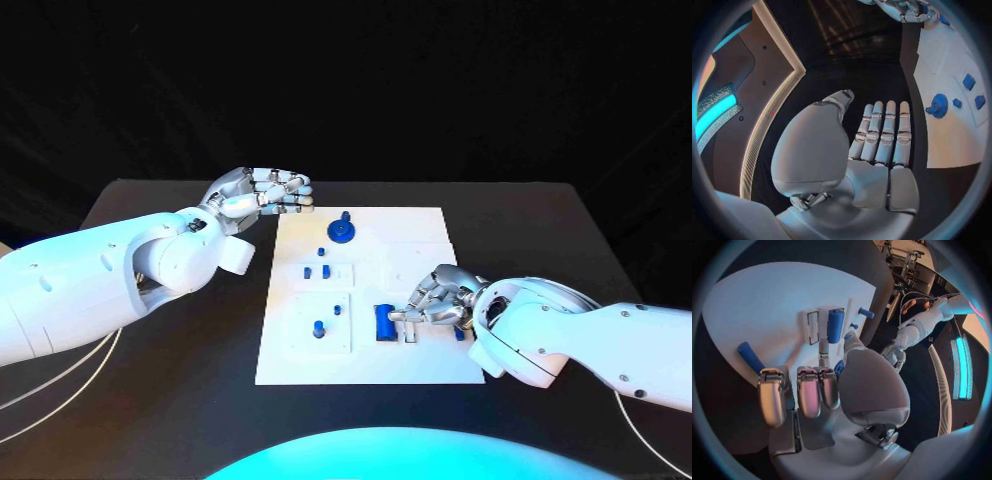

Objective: Assemble the parts on the task board

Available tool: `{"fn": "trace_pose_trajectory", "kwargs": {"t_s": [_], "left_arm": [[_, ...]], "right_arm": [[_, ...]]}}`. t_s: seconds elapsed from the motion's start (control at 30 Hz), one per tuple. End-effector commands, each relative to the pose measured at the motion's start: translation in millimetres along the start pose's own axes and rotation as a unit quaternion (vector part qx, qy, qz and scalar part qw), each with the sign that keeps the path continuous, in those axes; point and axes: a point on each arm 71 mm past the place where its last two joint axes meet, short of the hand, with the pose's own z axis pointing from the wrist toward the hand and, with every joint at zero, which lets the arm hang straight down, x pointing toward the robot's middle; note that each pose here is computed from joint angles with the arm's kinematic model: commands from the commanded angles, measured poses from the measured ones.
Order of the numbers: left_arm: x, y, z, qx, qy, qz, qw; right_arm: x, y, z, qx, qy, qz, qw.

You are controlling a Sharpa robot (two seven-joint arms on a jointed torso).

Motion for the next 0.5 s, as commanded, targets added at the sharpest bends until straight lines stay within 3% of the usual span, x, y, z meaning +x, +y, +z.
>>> {"fn": "trace_pose_trajectory", "kwargs": {"t_s": [0.03, 0.2, 0.33, 0.5], "left_arm": [[1.3, -1.1, 0.6, 0.007, 0.004, -0.004, 1.0], [1.9, -1.2, 1.1, 0.009, 0.003, -0.004, 1.0], [3.8, -1.5, 1.6, 0.011, 0.004, -0.005, 1.0], [5.0, -1.5, 1.8, 0.012, 0.006, -0.005, 1.0]], "right_arm": [[-12.6, 3.7, -6.7, -0.063, -0.039, -0.005, 0.997], [-33.0, -8.2, -16.4, -0.071, -0.07, -0.009, 0.995], [-50.0, -27.9, -24.7, -0.059, -0.087, -0.031, 0.994], [-53.3, -47.8, -30.1, -0.037, -0.09, -0.06, 0.993]]}}
